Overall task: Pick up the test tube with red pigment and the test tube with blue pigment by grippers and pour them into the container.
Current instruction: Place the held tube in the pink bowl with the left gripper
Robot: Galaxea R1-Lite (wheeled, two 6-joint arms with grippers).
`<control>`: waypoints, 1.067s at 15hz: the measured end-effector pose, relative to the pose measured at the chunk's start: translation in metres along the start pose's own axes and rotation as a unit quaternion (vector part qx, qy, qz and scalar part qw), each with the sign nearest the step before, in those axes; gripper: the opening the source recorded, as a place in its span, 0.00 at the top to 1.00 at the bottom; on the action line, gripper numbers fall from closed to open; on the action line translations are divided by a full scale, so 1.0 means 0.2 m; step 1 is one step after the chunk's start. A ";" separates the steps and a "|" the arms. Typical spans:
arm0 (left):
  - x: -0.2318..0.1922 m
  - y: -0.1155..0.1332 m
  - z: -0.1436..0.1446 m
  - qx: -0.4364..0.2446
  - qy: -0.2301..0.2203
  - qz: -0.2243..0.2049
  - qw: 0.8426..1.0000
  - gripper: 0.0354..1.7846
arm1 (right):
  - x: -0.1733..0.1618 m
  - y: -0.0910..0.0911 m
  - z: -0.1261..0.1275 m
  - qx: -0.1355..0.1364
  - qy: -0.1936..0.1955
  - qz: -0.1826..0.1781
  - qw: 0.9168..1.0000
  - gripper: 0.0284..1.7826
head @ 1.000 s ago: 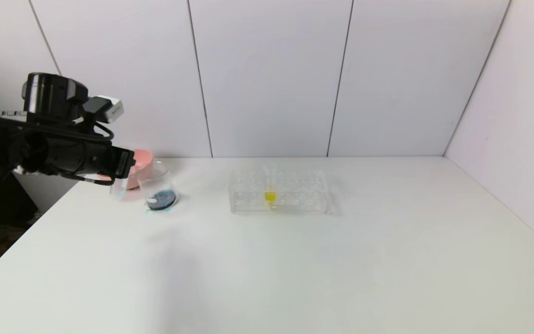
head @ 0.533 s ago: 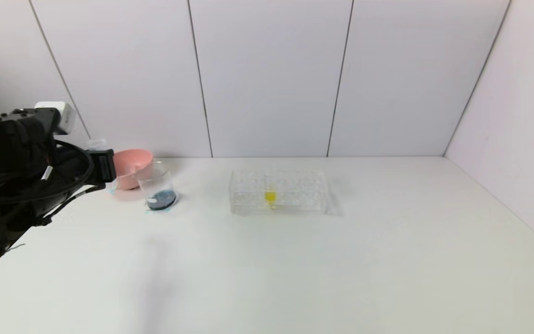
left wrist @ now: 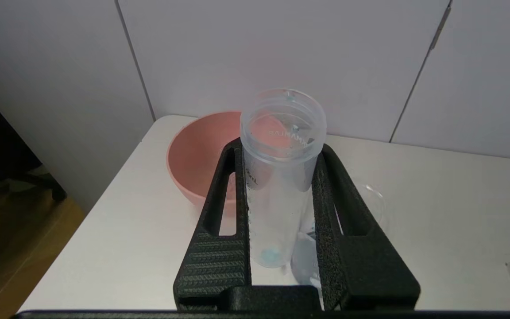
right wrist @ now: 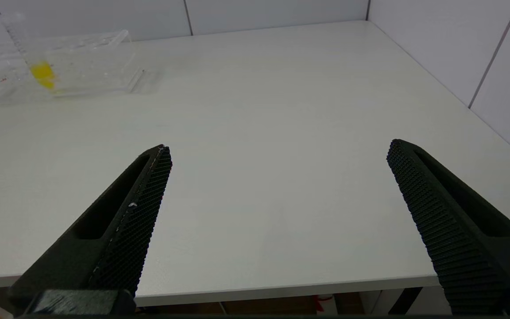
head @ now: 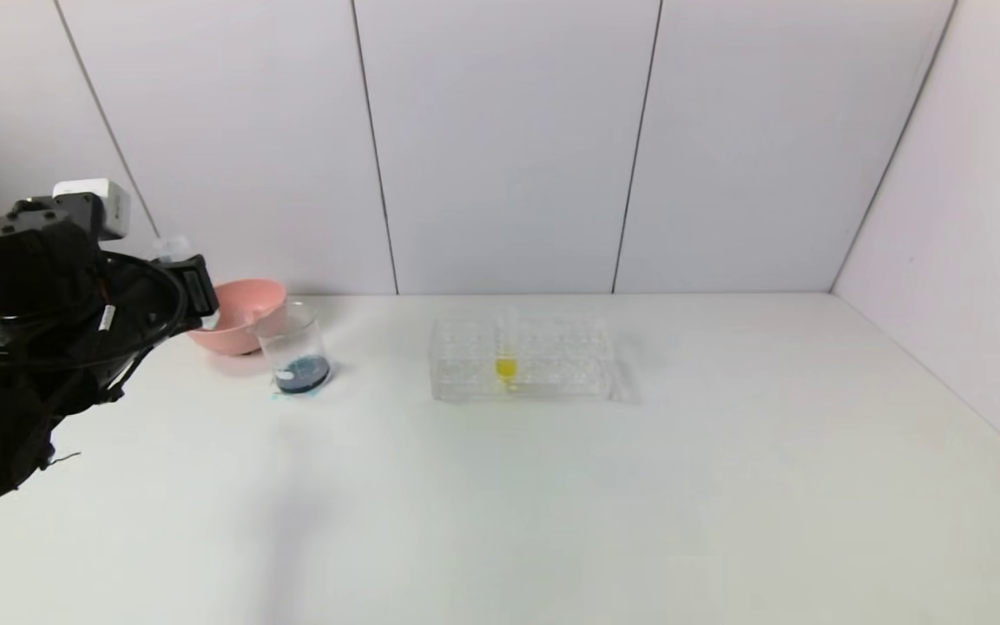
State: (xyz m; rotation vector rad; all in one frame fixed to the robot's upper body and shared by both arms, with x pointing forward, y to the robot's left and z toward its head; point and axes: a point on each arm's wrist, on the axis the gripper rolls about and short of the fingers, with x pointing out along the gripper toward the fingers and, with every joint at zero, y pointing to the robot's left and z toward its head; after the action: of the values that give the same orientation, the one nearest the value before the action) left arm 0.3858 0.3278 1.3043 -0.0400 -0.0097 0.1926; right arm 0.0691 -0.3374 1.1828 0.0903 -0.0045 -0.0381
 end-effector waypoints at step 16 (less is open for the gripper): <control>0.76 0.06 -0.18 0.000 -0.002 0.084 0.996 0.78 | 0.00 0.00 0.00 0.000 0.000 0.000 1.000 0.00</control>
State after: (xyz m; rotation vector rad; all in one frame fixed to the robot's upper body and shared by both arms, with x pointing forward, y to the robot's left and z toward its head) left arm 0.5329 0.3673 1.2689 -0.0408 -0.0104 0.3614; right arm 0.0691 -0.3374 1.1828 0.0898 -0.0045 -0.0381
